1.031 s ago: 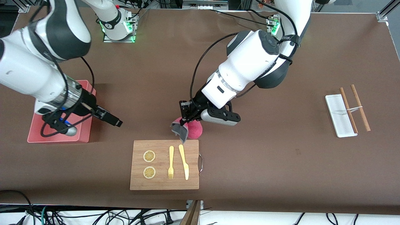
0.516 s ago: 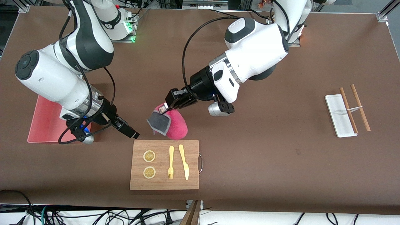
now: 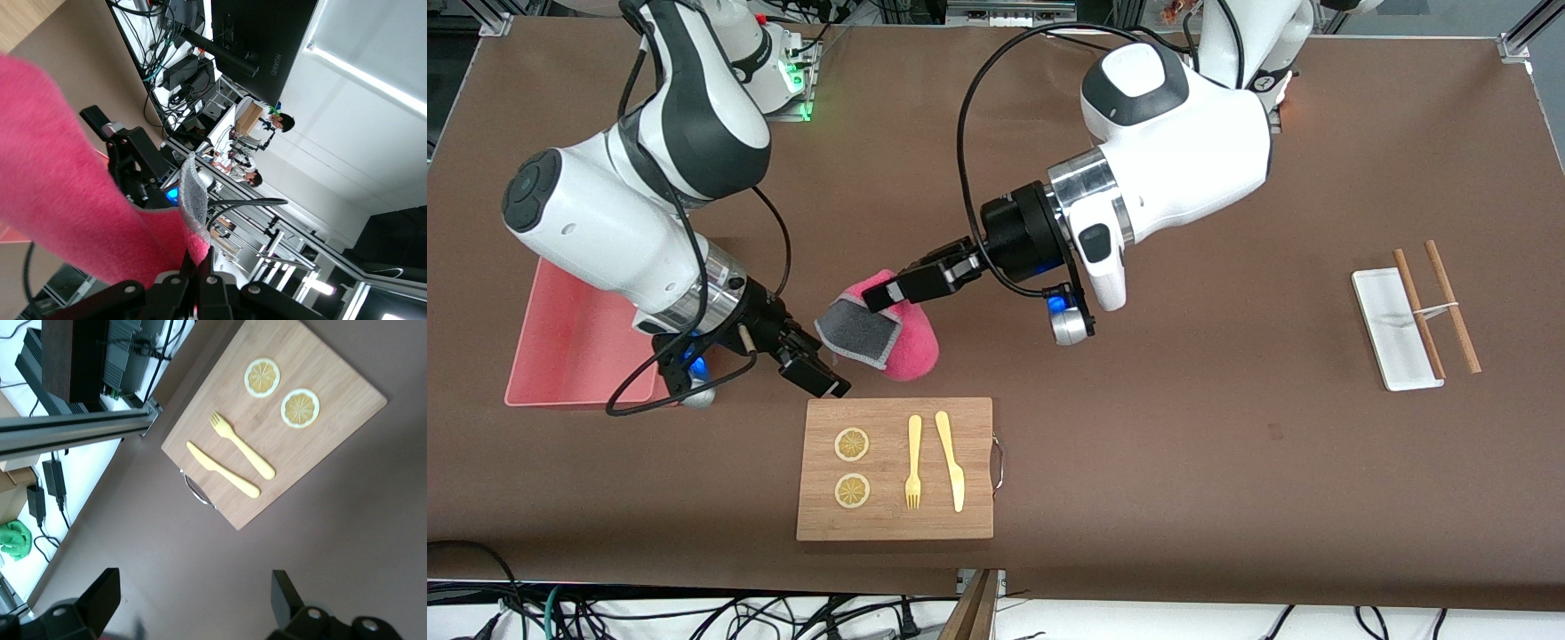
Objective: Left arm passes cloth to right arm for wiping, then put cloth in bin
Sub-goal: 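Grasp the cloth with the right gripper beside the left gripper, then open the left gripper, releasing the cloth to the right gripper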
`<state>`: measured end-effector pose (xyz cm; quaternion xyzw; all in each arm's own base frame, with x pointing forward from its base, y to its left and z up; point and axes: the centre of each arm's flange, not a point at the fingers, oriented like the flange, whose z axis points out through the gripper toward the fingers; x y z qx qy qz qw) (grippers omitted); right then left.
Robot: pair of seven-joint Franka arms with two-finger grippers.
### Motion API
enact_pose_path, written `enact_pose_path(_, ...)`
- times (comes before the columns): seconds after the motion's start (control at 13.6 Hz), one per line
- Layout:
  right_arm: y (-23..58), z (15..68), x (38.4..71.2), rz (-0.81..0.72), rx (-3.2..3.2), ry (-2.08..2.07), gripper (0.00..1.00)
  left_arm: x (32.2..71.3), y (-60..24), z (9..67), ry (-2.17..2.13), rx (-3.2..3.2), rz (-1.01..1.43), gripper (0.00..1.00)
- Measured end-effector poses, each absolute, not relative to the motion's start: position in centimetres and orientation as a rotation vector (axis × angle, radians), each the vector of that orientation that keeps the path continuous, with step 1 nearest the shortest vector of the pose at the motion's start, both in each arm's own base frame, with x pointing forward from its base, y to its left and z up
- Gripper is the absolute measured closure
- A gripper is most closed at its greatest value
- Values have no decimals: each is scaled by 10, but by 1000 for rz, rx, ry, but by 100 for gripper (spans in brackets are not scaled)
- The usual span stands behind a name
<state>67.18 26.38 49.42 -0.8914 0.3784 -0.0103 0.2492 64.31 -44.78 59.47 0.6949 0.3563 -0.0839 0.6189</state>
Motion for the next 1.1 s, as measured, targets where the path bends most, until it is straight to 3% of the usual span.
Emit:
enact_pose_path(0.74, 265, 536, 662, 104, -2341, 1040, 0, 646, -444, 595, 838, 1587, -203, 97)
enact_pose_path(0.88, 266, 536, 659, 133, -2334, 1069, 4, 646, -444, 595, 839, 1586, -203, 97)
enact_pose_path(1.1, 269, 535, 657, 178, -2315, 1083, 40, 646, -444, 595, 839, 1586, -204, 97)
